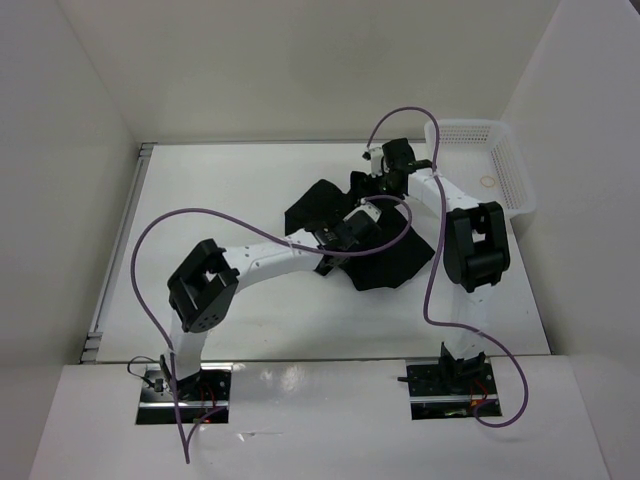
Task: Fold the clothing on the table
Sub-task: Flatten the skirt out
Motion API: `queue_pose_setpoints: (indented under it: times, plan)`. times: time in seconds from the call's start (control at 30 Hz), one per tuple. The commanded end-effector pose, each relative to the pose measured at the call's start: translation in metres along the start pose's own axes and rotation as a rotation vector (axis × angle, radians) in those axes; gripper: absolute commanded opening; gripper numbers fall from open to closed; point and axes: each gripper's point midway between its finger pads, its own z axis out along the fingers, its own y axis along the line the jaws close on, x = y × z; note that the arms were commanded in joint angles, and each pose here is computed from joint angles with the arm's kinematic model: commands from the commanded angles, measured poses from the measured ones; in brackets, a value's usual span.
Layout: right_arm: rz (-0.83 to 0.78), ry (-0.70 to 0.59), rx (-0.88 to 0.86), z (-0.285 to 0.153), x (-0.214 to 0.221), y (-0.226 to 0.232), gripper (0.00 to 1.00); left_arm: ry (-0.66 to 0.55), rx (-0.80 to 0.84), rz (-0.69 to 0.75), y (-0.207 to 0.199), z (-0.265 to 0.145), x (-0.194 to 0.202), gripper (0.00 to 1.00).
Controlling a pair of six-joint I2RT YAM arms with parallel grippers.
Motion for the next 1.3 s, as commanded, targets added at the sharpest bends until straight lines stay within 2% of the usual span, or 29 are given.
queue_pose_setpoints:
  times: [0.0,0.43,0.6,0.77,1.27]
  plan:
    - [-0.016,-0.059,0.033,-0.020,-0.013,-0.005,0.00,-0.087,-0.049,-0.046,-0.004,-0.005,-0.029,0.62]
    - [-0.017,-0.067,0.035,-0.025,-0.011,-0.004,0.00,-0.090,-0.108,-0.034,-0.001,0.008,-0.026,0.58]
    - [-0.017,-0.067,0.035,-0.025,-0.011,-0.004,0.00,-0.091,-0.121,-0.012,-0.001,0.012,-0.024,0.50]
    - [-0.019,-0.076,0.036,-0.031,-0.012,-0.003,0.00,-0.076,-0.133,0.000,-0.002,0.019,-0.018,0.37]
    - [-0.019,-0.076,0.036,-0.032,-0.010,-0.003,0.00,-0.048,-0.158,0.040,-0.003,0.030,-0.007,0.40]
